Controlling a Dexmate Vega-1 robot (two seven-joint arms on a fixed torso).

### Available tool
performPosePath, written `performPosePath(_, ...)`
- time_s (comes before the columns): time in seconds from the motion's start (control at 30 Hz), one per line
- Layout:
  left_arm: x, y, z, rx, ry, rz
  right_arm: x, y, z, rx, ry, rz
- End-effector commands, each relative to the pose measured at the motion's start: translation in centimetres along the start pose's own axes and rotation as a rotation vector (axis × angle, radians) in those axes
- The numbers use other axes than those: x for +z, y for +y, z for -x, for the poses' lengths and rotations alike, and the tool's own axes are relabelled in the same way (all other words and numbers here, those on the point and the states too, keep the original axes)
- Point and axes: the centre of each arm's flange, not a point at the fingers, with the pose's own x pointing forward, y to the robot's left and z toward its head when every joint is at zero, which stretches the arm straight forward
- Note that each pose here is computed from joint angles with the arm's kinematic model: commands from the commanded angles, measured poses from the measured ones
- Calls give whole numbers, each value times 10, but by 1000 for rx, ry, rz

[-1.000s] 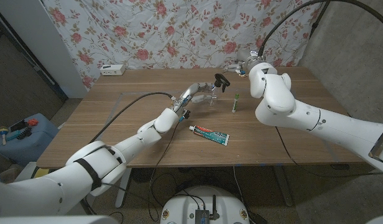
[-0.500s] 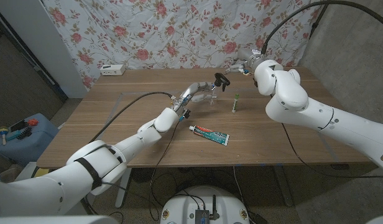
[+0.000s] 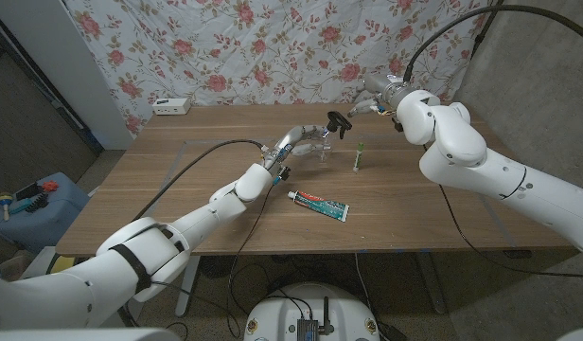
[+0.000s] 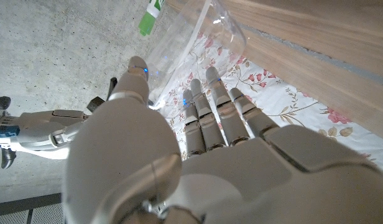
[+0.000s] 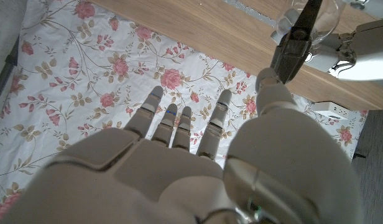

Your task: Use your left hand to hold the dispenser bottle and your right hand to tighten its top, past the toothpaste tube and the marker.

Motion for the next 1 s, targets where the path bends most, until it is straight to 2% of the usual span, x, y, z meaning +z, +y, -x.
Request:
performPosePath(0.03,2,-1,1,-7,3,-2,-8,-1,-1,-7,-41,34)
performPosePath(0.3,4,-2,1,-7,3,-4,-11,-1,-3,-19,-70,33)
performPosePath(0.43,4,-3,1,-8,5,-3,-14,0,-4,-27,-100,-1)
performPosePath(0.6,5,-4,2,-9,9,-2,-18,1,-6,-16,-154,-74)
performPosePath(1.0,8,-4,0,-18,14,-9,-21,2,-9,3,-207,-111)
